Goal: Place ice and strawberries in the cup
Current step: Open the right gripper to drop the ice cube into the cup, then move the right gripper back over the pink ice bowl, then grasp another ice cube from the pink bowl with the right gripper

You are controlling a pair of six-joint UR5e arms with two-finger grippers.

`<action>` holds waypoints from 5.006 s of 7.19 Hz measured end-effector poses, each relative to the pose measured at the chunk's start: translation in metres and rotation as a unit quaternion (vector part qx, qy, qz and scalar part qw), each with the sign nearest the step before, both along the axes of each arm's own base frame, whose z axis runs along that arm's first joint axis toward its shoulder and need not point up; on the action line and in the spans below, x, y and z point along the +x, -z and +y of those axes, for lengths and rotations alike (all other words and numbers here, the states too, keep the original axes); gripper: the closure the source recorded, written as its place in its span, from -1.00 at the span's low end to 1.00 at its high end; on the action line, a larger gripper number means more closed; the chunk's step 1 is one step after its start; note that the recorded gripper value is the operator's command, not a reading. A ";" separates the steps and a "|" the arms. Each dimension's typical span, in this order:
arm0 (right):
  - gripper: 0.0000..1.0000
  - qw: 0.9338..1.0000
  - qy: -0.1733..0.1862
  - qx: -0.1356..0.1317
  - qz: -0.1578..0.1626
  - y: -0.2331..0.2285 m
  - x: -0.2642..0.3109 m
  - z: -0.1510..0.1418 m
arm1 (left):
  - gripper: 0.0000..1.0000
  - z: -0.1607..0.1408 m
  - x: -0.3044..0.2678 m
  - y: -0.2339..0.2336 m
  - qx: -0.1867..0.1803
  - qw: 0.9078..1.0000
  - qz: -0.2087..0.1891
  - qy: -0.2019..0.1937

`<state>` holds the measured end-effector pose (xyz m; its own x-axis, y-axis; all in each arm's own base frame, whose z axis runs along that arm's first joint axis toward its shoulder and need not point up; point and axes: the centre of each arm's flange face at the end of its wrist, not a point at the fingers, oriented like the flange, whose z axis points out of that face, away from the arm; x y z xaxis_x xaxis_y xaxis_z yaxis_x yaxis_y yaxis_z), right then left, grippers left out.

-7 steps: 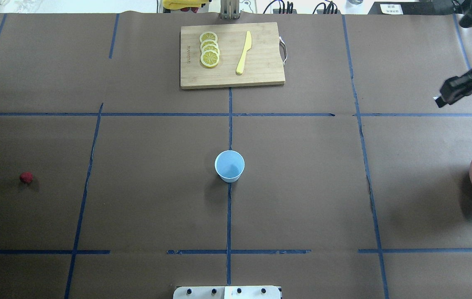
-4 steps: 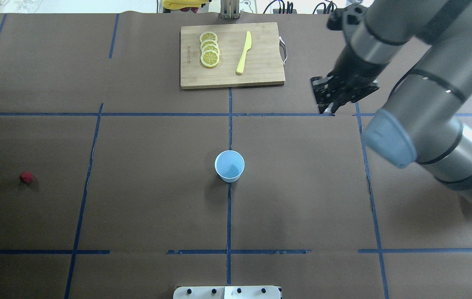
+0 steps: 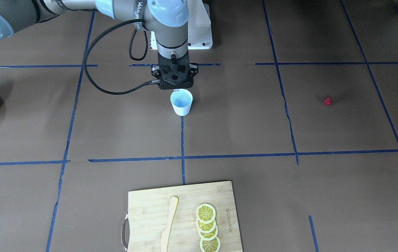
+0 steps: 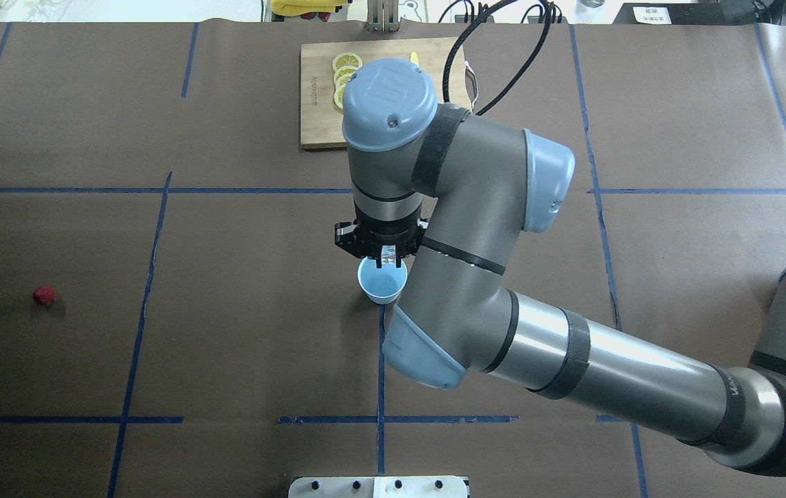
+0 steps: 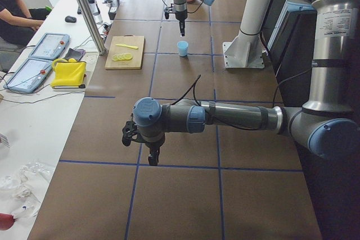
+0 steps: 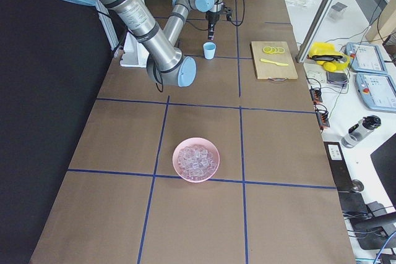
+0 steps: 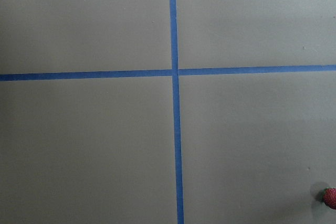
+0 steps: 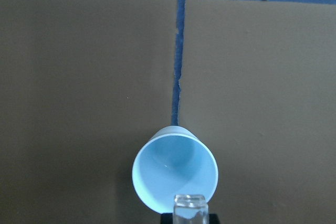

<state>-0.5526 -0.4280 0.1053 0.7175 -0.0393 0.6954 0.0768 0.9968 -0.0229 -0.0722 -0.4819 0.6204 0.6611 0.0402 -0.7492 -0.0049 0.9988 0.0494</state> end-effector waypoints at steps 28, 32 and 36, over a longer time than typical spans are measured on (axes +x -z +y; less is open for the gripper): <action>-0.89 0.967 0.155 0.171 0.108 -0.511 0.469 0.027 | -1.00 0.000 0.000 0.023 0.015 1.000 0.001 0.007; -0.50 0.962 0.183 0.169 0.110 -0.537 0.462 0.012 | -1.00 0.000 0.000 0.033 0.023 1.000 0.001 0.007; -0.23 0.962 0.187 0.167 0.108 -0.541 0.460 0.010 | -1.00 0.000 0.000 0.040 0.029 1.000 0.000 0.007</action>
